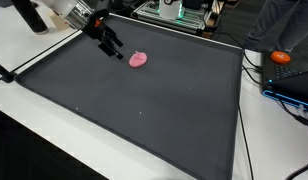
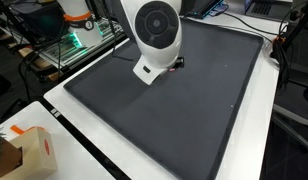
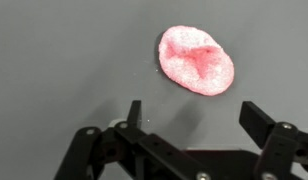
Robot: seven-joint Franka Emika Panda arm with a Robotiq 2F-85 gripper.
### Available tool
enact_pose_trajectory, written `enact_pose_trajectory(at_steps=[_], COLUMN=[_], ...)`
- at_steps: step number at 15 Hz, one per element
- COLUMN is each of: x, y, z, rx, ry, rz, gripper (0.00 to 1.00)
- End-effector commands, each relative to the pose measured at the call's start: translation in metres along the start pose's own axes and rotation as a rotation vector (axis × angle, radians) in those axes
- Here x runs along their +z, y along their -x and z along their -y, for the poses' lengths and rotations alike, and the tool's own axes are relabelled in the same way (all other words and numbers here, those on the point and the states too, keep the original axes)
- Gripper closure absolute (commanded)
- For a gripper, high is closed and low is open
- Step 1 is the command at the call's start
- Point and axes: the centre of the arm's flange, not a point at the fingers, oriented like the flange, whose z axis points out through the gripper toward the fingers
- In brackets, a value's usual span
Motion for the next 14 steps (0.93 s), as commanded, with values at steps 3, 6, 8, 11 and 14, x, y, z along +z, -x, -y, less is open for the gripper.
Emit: enact_pose_trajectory(at_steps=[3,6,8,11,14], x=[0.013,0.021,0.026,0.033,0.036], y=[0.019,0.022,0.025,0.029,0.032], z=[-0.049,-0.064,-0.072,-0.082,-0.087], rx=[0.132,0.188,0.221,0.266,0.291], ry=[-0.12,-0.169,-0.202,-0.241,-0.264], rz=[0.005,0.001,0.001,0.002,0.005], gripper=[0.0,0.0,0.0,0.0,0.0])
